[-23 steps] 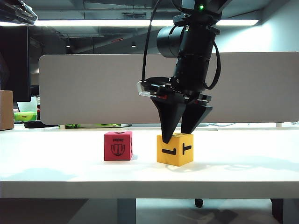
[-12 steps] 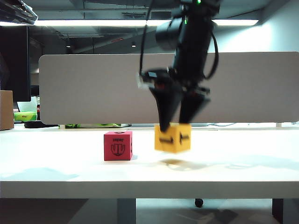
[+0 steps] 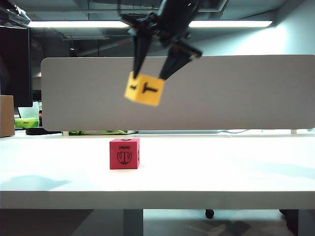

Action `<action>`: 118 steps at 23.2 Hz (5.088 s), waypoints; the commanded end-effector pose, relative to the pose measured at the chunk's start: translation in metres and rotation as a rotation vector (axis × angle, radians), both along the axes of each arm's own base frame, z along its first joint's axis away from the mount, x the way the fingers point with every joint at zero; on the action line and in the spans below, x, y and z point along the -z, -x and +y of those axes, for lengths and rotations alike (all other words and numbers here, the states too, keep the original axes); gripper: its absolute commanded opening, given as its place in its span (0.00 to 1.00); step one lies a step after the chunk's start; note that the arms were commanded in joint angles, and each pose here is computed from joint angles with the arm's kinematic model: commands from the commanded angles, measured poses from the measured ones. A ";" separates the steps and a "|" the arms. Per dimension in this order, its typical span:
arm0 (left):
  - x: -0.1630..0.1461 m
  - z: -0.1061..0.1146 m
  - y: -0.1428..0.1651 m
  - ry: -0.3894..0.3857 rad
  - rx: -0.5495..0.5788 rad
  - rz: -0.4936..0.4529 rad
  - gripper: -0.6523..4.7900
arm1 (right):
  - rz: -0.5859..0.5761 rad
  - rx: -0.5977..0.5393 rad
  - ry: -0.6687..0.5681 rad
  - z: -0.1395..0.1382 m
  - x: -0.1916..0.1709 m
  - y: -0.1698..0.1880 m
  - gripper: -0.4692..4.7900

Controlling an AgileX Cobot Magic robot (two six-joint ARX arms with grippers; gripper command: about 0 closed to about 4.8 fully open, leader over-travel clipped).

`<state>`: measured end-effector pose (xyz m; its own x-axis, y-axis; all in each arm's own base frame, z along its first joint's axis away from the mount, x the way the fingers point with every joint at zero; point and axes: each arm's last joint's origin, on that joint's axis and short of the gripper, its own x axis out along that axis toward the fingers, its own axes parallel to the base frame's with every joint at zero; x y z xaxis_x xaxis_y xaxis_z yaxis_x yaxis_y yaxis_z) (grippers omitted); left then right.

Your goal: Stack the letter block on the right onto the letter block on the left.

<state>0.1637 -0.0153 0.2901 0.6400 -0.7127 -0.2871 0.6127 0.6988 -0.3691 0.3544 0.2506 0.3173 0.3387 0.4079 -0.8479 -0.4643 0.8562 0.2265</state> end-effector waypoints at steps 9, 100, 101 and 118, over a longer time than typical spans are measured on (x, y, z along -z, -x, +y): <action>-0.010 0.000 0.012 -0.003 -0.002 -0.071 0.17 | 0.087 0.071 -0.034 0.033 0.043 -0.012 0.60; 0.080 0.014 0.077 -0.148 -0.663 -0.563 0.17 | -1.090 0.045 -0.295 -0.126 -0.048 0.255 0.09; 0.085 0.014 0.075 -0.151 -0.662 -0.555 0.17 | -1.090 0.045 -0.296 -0.128 -0.049 0.256 0.09; 0.121 0.018 0.066 -0.222 -0.796 -0.461 0.17 | -0.963 0.164 -0.140 -0.154 -0.022 0.269 0.09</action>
<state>0.0978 0.0018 0.1679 0.9989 -0.0279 0.0382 0.0279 0.9996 0.0008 0.0851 0.0958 0.3398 0.9202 0.3664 -0.1377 -0.3808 0.9195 -0.0979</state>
